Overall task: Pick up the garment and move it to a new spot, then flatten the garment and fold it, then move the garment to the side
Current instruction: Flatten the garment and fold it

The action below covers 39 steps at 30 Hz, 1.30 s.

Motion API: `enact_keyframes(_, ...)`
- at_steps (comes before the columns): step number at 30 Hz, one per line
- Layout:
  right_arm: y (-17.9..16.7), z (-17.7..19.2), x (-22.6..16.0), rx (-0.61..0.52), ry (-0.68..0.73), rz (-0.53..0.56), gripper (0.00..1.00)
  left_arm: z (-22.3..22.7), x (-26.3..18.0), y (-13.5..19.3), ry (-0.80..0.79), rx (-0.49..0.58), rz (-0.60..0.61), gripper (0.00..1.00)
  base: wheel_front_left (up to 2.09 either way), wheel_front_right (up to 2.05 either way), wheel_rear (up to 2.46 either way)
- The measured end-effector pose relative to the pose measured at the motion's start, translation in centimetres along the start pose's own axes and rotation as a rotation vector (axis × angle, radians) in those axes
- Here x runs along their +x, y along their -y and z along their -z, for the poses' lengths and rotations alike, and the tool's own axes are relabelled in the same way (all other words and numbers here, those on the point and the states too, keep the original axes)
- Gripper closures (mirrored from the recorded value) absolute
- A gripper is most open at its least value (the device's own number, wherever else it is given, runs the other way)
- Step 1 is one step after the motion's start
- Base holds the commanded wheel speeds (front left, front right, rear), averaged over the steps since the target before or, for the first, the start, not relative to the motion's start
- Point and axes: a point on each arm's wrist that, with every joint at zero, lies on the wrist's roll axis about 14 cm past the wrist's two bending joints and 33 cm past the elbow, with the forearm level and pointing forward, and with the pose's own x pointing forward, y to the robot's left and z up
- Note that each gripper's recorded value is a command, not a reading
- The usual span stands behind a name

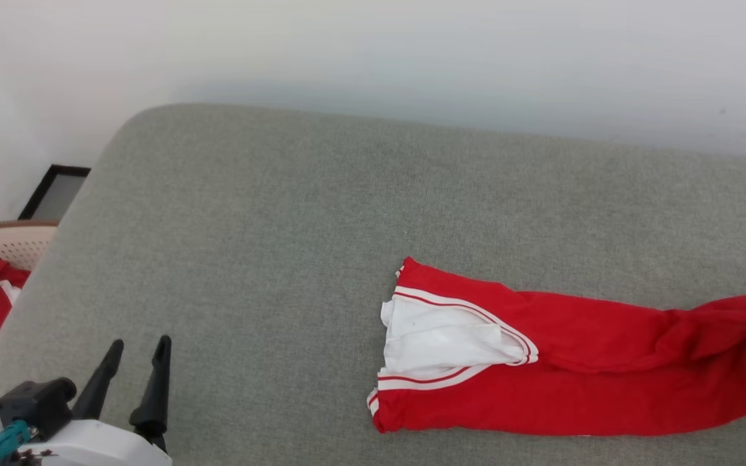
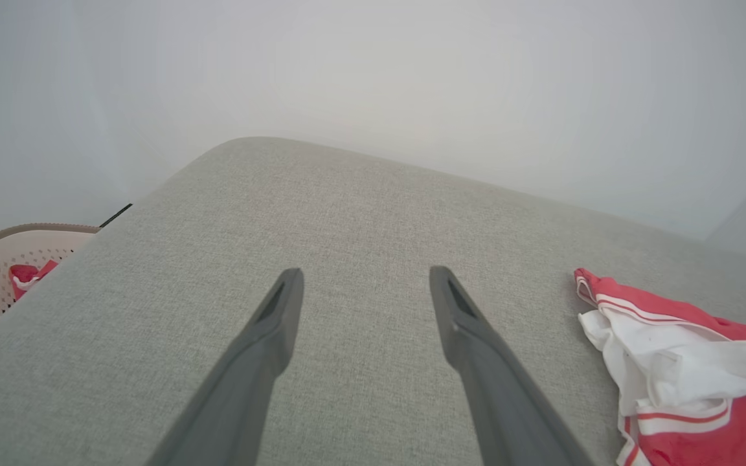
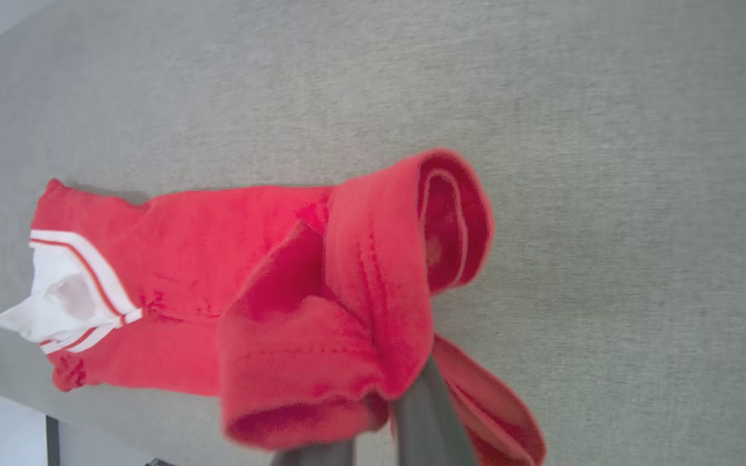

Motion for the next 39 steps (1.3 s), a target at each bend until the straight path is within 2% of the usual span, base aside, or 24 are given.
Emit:
enact_keyframes(11, -13.8, 2.6, 1.0, -0.169, -0.038, -0.324, 1.0, -0.6, -1.8, -0.2, 0.017, -0.009, -0.007, 0.0, 0.0, 0.0, 0.0)
enact_keyframes(18, -21.4, 4.2, 3.0, -0.251, -0.074, -0.465, 1.0, -1.3, -2.7, -0.5, 0.034, -0.005, -0.015, 0.0, 0.0, 0.0, 0.0)
enact_keyframes(24, -25.1, 6.1, 4.8, -0.336, -0.128, -0.505, 1.0, -1.7, -3.5, -1.4, 0.048, -0.007, -0.045, 0.0, 0.0, 0.0, 0.0)
enact_keyframes(32, -26.8, 7.4, 7.4, -0.389, -0.147, -0.488, 1.0, -1.5, -4.0, -2.3, 0.044, -0.014, -0.074, 0.0, 0.0, 0.0, 0.0)
enact_keyframes(33, -26.9, 7.4, 7.7, -0.395, -0.144, -0.485, 0.85, -1.5, -3.9, -2.3, 0.043, -0.013, -0.075, 0.0, 0.0, 0.0, 0.0)
enact_keyframes(34, -26.9, 7.3, 7.8, -0.396, -0.137, -0.483, 0.64, -1.5, -3.9, -2.3, 0.043, -0.012, -0.075, 0.0, 0.0, 0.0, 0.0)
enact_keyframes(35, -27.0, 7.2, 7.9, -0.398, -0.13, -0.484, 0.21, -1.4, -3.9, -2.4, 0.042, -0.012, -0.076, 0.0, 0.0, 0.0, 0.0)
enact_keyframes(36, -27.2, 7.1, 7.9, -0.401, -0.124, -0.486, 0.0, -1.4, -3.8, -2.4, 0.043, -0.012, -0.076, 0.0, 0.0, 0.0, 0.0)
enact_keyframes(39, -27.5, 6.5, 7.8, -0.4, -0.097, -0.493, 0.0, -1.5, -3.5, -2.3, 0.047, -0.01, -0.072, 0.0, 0.0, 0.0, 0.0)
